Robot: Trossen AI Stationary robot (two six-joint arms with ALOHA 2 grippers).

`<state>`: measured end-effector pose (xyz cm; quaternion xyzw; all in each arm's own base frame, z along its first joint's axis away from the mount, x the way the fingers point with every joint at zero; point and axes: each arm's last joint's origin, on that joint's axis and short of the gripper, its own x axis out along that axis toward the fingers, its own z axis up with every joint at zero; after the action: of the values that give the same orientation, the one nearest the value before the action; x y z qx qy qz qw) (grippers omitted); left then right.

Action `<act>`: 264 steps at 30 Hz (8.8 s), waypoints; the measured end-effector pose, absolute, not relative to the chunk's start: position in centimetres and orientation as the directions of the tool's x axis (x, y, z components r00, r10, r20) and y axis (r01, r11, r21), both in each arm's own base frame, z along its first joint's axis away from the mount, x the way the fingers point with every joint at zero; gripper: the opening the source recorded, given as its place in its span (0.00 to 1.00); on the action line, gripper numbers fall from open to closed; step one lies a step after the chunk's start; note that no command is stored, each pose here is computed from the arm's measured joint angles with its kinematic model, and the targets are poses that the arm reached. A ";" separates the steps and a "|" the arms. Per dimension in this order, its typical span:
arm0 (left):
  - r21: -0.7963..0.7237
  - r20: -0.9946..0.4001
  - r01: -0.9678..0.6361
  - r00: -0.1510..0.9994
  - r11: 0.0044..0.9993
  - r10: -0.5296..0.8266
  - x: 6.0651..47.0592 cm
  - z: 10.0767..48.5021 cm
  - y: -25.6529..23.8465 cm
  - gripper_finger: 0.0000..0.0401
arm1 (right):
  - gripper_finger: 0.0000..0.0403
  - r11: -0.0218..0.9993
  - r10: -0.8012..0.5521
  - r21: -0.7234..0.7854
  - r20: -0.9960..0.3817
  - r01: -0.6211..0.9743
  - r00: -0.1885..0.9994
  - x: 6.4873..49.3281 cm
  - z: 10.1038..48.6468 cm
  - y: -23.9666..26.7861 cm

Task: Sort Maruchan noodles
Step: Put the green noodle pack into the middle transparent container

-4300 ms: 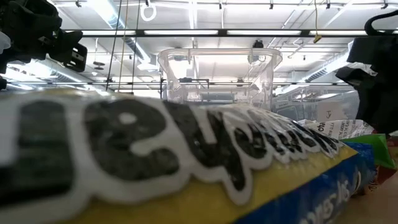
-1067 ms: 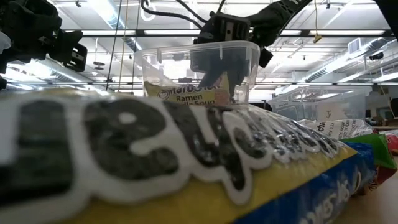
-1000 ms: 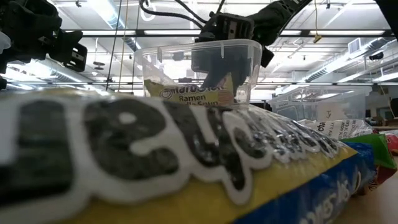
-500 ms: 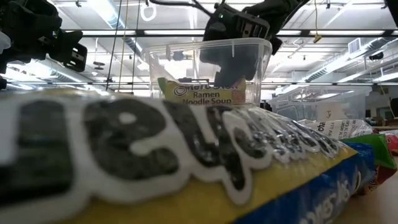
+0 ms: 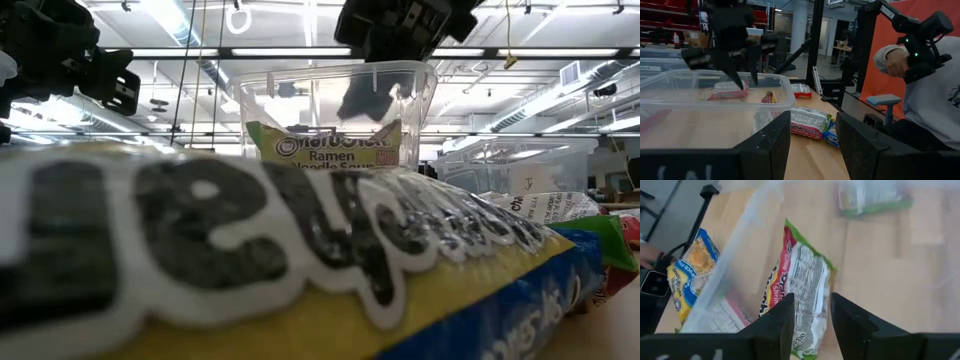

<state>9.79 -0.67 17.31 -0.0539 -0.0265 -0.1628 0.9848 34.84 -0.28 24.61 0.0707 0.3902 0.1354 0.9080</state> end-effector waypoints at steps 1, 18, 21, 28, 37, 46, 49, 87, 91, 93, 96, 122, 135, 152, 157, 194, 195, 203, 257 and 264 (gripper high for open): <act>-0.098 0.070 0.323 0.946 0.941 -0.318 9.8 17.3 -0.7 0.40 | 0.34 0.956 0.291 0.222 -0.684 -0.190 0.669 34.6 25.0 -0.2; -0.097 0.070 0.323 0.946 0.941 -0.317 9.8 17.3 -0.7 0.40 | 0.32 0.919 0.346 0.036 -0.545 -0.392 0.763 30.1 31.7 6.3; -0.097 0.070 0.323 0.946 0.941 -0.317 9.8 17.3 -0.7 0.40 | 0.32 0.914 0.353 0.011 -0.515 -0.405 0.781 30.0 32.1 7.4; -0.087 0.220 0.344 0.922 0.935 -0.318 9.5 18.8 -0.7 0.40 | 0.32 0.920 0.338 -0.024 -0.463 -0.392 0.819 30.0 32.5 9.0; -0.181 0.354 0.284 0.912 0.942 -0.207 9.2 20.1 -0.4 0.40 | 0.32 0.937 0.316 0.019 -0.467 -0.349 0.826 29.8 32.5 10.0; -0.257 0.248 0.160 0.964 0.953 -0.095 10.6 20.9 -0.1 0.40 | 0.32 0.957 0.241 -0.021 -0.492 -0.288 0.837 28.6 32.2 12.5; -0.234 0.192 0.160 0.975 0.959 -0.116 11.7 22.7 -0.3 0.40 | 0.32 0.965 0.212 -0.027 -0.504 -0.260 0.837 28.2 32.0 13.1; 0.204 -0.897 -0.338 0.310 0.919 0.314 23.9 21.5 -8.7 0.58 | 0.32 0.981 0.076 -0.107 -0.561 -0.163 0.824 27.4 31.3 13.5; 0.220 -0.912 -0.387 0.244 0.895 0.330 24.8 20.1 -7.9 0.68 | 0.32 0.981 0.077 -0.105 -0.560 -0.163 0.825 27.4 31.3 13.5; 0.207 -0.926 -0.417 0.207 0.885 0.315 25.3 19.6 -7.2 0.69 | 0.32 0.981 0.076 -0.105 -0.559 -0.162 0.826 27.4 31.3 13.5; 0.198 -0.942 -0.445 0.161 0.874 0.295 25.8 18.9 -6.0 0.69 | 0.32 0.983 0.072 -0.101 -0.559 -0.154 0.826 27.5 31.3 13.3; 0.373 -0.918 -0.242 0.045 0.896 0.394 24.4 14.1 -6.8 0.54 | 0.32 0.981 0.060 -0.120 -0.566 -0.155 0.822 27.6 31.3 13.0; 0.301 -0.953 -0.177 -0.015 0.937 0.304 23.8 17.4 -6.9 0.05 | 0.32 0.978 0.061 -0.130 -0.565 -0.163 0.823 27.6 31.3 13.0; -0.003 -0.891 -0.090 0.453 0.996 0.038 23.6 33.7 -3.8 0.03 | 0.32 0.931 0.229 -0.089 -0.615 -0.355 0.755 27.5 31.0 13.1; 0.063 -0.753 0.100 0.658 0.993 -0.018 22.5 37.5 -4.3 0.03 | 0.33 0.927 0.082 -0.258 -0.569 -0.273 0.818 28.0 31.2 12.6; 0.534 -0.163 0.334 0.942 0.777 -0.293 24.8 30.5 -8.5 0.03 | 0.82 0.807 0.210 -0.493 -0.277 -0.326 0.938 35.2 30.3 9.0; 0.536 -0.171 0.336 0.942 0.774 -0.290 25.1 30.2 -8.4 0.03 | 0.82 0.806 0.211 -0.491 -0.284 -0.331 0.935 35.3 30.1 8.9; 0.524 -0.181 0.309 0.951 0.794 -0.251 26.0 29.7 -7.6 0.04 | 0.72 0.770 0.329 -0.458 -0.313 -0.445 0.891 35.3 29.7 9.2; 0.334 -0.856 -0.413 0.243 0.847 0.456 16.3 33.5 -4.5 0.54 | 0.33 0.970 -0.243 -0.235 -0.946 0.063 0.215 43.0 24.8 1.6; 0.318 -0.857 -0.416 0.259 0.852 0.446 15.7 33.8 -4.3 0.54 | 0.33 0.997 -0.055 -0.048 -0.989 0.052 0.140 44.0 21.6 0.7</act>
<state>15.74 -4.31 33.84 0.0140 0.5449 0.2717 0.7931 44.04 0.69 21.57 -0.0010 0.6548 -0.0355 0.7550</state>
